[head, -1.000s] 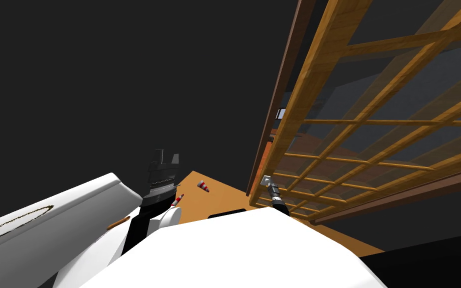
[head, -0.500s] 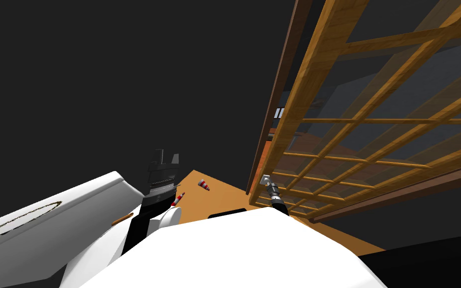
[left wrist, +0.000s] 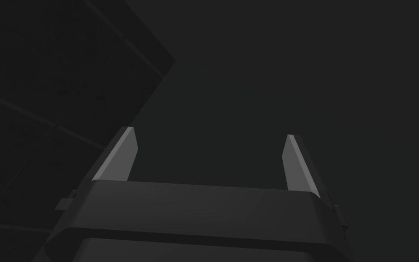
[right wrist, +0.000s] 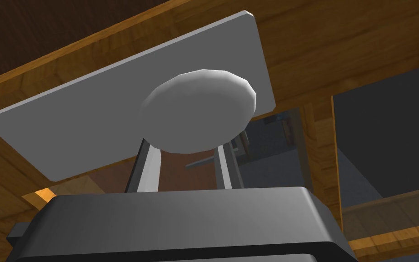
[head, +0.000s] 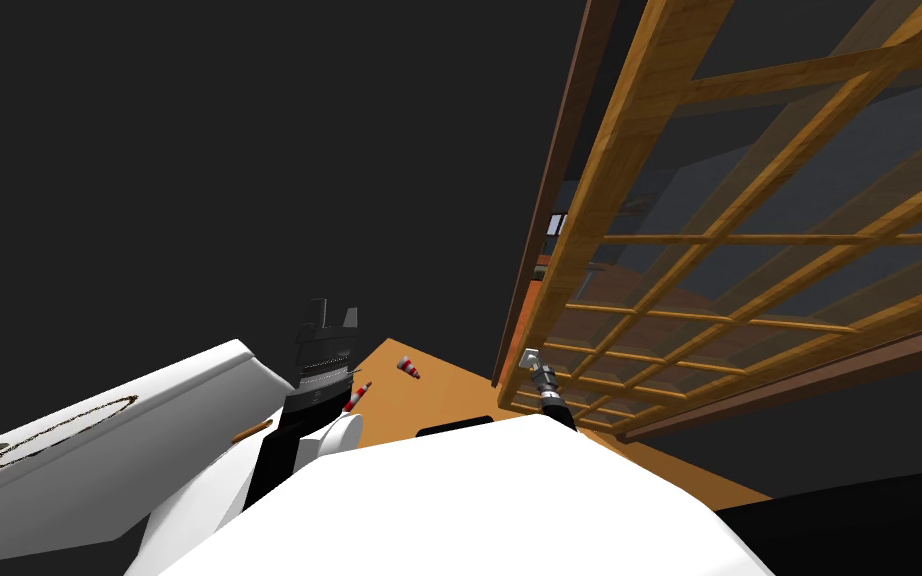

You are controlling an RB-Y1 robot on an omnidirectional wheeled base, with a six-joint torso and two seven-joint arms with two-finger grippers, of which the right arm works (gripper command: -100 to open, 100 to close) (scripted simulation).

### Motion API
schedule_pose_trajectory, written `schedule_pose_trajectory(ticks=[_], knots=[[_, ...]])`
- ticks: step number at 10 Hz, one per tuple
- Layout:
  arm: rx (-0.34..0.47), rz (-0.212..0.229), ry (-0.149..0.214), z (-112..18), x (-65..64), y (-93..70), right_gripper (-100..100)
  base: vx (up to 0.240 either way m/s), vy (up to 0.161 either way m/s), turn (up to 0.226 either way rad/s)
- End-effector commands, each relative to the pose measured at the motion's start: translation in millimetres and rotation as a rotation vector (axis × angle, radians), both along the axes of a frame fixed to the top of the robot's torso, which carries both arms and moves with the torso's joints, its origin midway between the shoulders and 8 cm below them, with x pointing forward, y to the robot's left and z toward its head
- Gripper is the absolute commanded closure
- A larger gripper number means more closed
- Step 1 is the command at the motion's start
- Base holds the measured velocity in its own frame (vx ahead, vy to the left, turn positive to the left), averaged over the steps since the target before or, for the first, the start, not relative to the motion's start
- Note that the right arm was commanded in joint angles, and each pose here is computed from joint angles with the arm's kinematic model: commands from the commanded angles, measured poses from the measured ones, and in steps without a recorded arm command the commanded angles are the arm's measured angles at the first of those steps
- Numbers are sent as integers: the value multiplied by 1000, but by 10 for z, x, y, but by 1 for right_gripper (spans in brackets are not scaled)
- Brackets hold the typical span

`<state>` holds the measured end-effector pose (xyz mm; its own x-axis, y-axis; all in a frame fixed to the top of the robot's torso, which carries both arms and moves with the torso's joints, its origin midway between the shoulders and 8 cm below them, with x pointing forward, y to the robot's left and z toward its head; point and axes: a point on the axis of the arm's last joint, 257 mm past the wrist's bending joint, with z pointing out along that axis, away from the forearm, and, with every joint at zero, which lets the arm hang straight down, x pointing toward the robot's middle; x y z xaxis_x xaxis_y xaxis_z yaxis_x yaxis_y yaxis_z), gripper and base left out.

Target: Pull the door open

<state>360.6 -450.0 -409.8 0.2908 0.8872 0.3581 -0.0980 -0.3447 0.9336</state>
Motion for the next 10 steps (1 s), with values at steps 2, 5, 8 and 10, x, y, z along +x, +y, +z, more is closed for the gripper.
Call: schedule_pose_trajectory(ticks=[2,5,8,10], knots=[[72,16,-39,51,107,87,100,-43,-6,14],[157,20,-65,53,151,108,100,-32,-2,8],[234,24,-88,56,192,129,100,-39,-6,9],[278,26,-101,58,212,138,100,-30,-3,11]])
